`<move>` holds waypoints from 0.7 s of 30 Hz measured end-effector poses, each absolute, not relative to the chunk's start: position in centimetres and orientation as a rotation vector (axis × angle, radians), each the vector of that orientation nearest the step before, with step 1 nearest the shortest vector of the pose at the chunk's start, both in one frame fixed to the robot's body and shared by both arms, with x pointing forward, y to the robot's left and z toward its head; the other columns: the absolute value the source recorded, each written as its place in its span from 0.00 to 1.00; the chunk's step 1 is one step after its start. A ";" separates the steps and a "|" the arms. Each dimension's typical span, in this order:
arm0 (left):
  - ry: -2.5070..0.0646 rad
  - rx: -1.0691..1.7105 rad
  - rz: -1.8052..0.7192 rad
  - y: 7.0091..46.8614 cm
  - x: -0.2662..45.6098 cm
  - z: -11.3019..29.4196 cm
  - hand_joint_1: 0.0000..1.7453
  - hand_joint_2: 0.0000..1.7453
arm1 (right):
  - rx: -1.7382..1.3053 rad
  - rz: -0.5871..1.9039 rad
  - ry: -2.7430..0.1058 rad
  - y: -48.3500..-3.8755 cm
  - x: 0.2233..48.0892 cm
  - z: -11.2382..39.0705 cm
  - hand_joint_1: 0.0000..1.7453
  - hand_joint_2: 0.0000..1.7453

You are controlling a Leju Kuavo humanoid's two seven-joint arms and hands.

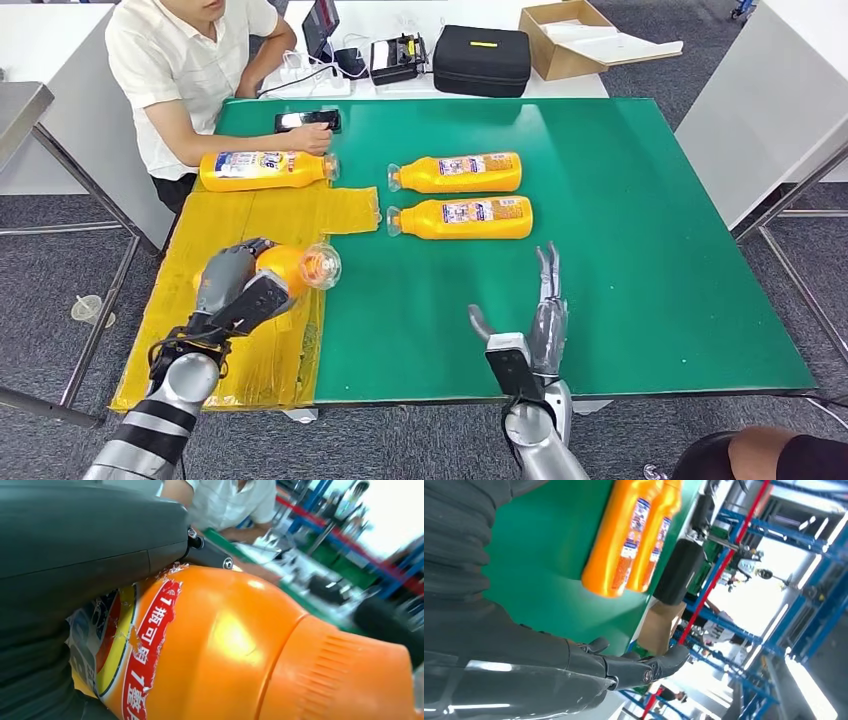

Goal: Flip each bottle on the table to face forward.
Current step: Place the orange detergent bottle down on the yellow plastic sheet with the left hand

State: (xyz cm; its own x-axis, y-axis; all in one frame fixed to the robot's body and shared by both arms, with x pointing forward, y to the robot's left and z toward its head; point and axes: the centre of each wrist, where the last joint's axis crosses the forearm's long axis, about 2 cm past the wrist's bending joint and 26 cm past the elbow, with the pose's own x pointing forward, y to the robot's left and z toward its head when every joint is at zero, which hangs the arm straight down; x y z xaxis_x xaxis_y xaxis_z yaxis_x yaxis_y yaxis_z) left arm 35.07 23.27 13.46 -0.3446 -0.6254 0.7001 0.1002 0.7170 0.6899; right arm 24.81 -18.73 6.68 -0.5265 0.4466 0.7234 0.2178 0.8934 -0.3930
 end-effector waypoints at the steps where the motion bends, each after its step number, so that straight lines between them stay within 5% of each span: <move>1: -1.751 0.436 -0.821 23.6 35.5 13.5 1.00 1.00 | -0.475 0.300 -2.143 -18.8 24.8 6.8 0.00 1.00; 14: -1.362 0.550 -1.330 24.1 39.9 11.9 1.00 1.00 | -0.408 0.228 -2.159 -18.0 25.1 7.6 0.00 1.00; 16: -1.319 0.543 -1.368 24.0 40.2 11.7 0.72 1.00 | -0.397 0.222 -2.162 -17.9 25.2 7.7 0.00 1.00; 18: -1.283 0.536 -1.394 24.0 40.4 11.6 0.28 1.00 | -0.386 0.214 -2.164 -17.8 25.3 7.8 0.00 1.00; 19: -1.270 0.535 -1.404 24.0 40.5 11.5 0.15 1.00 | -0.382 0.211 -2.164 -17.7 25.3 7.8 0.00 1.00; 21: -1.248 0.534 -1.419 24.1 40.6 11.4 0.06 1.00 | -0.375 0.205 -2.164 -17.7 25.3 7.8 0.00 1.00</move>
